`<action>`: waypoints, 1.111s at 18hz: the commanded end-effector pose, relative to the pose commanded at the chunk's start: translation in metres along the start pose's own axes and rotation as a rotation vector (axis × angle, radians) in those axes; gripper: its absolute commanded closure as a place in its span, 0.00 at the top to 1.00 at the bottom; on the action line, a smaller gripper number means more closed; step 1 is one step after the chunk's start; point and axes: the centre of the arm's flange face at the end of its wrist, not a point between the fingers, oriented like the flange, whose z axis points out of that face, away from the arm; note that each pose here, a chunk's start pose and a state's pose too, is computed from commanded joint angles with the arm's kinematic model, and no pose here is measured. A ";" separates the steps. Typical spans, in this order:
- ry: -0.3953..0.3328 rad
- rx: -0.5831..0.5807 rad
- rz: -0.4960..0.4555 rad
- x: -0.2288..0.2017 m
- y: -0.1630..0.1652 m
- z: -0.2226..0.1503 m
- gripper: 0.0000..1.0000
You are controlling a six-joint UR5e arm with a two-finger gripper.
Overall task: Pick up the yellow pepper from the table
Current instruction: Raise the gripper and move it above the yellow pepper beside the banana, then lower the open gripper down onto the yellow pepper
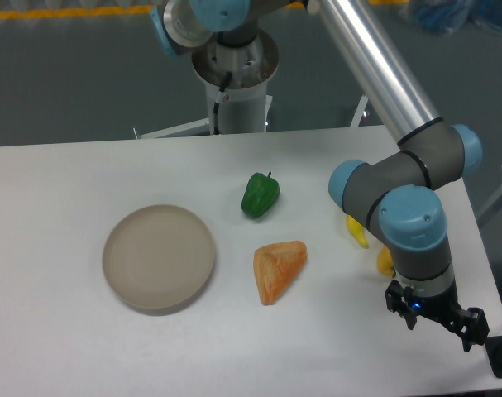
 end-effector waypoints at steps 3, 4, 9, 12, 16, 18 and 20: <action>0.026 0.001 -0.045 0.017 0.019 -0.025 1.00; 0.036 -0.005 -0.048 0.023 0.028 -0.031 1.00; 0.119 -0.059 -0.167 0.028 0.085 -0.064 1.00; 0.234 -0.007 -0.247 0.020 0.138 -0.071 1.00; 0.313 0.046 -0.201 0.027 0.186 -0.043 1.00; 0.324 0.065 -0.197 0.028 0.201 -0.042 1.00; 0.356 0.111 -0.224 0.034 0.212 -0.033 1.00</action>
